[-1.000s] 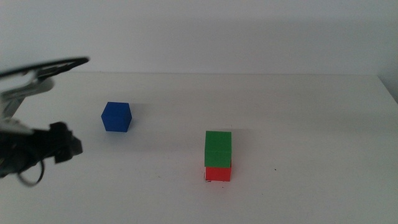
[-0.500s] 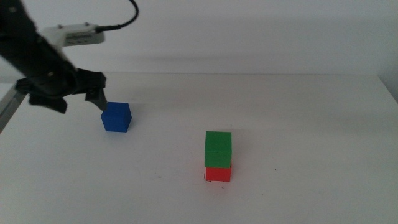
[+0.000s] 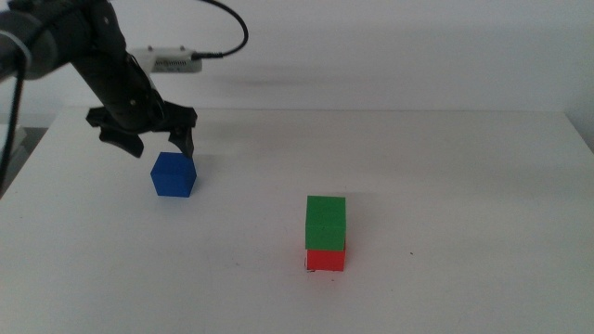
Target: Stack red cubes first, then green, then blue cubes in a specific spot.
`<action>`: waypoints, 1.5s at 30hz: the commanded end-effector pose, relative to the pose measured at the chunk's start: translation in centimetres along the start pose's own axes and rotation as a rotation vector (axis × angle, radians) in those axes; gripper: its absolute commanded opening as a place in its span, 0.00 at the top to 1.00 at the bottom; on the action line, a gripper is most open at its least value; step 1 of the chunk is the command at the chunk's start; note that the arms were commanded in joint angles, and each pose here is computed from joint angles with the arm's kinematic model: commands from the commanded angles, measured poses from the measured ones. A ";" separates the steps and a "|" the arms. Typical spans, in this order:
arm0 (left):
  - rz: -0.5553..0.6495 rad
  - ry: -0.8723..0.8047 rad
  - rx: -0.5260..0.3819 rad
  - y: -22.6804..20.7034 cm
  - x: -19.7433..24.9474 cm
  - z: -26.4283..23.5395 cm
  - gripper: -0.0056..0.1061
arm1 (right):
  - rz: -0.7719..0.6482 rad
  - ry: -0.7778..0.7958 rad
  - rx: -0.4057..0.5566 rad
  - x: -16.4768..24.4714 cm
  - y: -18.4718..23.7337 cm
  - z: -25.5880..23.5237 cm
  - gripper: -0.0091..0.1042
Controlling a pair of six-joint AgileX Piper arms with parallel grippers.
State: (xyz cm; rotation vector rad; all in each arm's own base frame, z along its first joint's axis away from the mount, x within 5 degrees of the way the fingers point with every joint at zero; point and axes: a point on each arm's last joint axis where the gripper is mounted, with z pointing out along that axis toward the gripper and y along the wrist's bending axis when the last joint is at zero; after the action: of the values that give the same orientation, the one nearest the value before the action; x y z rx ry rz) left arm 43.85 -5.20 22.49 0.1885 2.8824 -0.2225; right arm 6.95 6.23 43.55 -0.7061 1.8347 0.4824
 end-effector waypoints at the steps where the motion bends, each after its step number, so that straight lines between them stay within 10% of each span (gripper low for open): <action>1: 0.005 -0.005 0.004 0.0 -0.3 0.9 0.11 | -0.001 -0.007 0.010 0.0 -0.1 0.0 0.19; 17: 0.039 0.018 -0.002 0.8 -0.6 6.1 0.19 | 0.007 -0.007 0.010 0.1 -0.1 0.0 0.19; 27: -0.018 0.048 0.019 -0.1 0.5 3.7 0.96 | 0.007 -0.007 0.010 0.1 -0.1 0.0 0.19; 37: -0.183 -0.160 -0.025 -11.0 10.3 -8.3 0.97 | 0.007 -0.007 0.010 0.1 -0.1 0.0 0.19; 45: -0.084 -0.093 -0.069 -20.0 10.1 -10.4 0.97 | 0.007 -0.007 0.010 0.1 -0.1 0.0 0.19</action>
State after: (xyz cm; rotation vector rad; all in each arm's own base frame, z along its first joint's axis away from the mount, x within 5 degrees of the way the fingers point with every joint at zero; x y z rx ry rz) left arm 28.70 -20.82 32.25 0.0382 2.7917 -0.1610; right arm 6.95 6.23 43.55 -0.6985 1.8384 0.4880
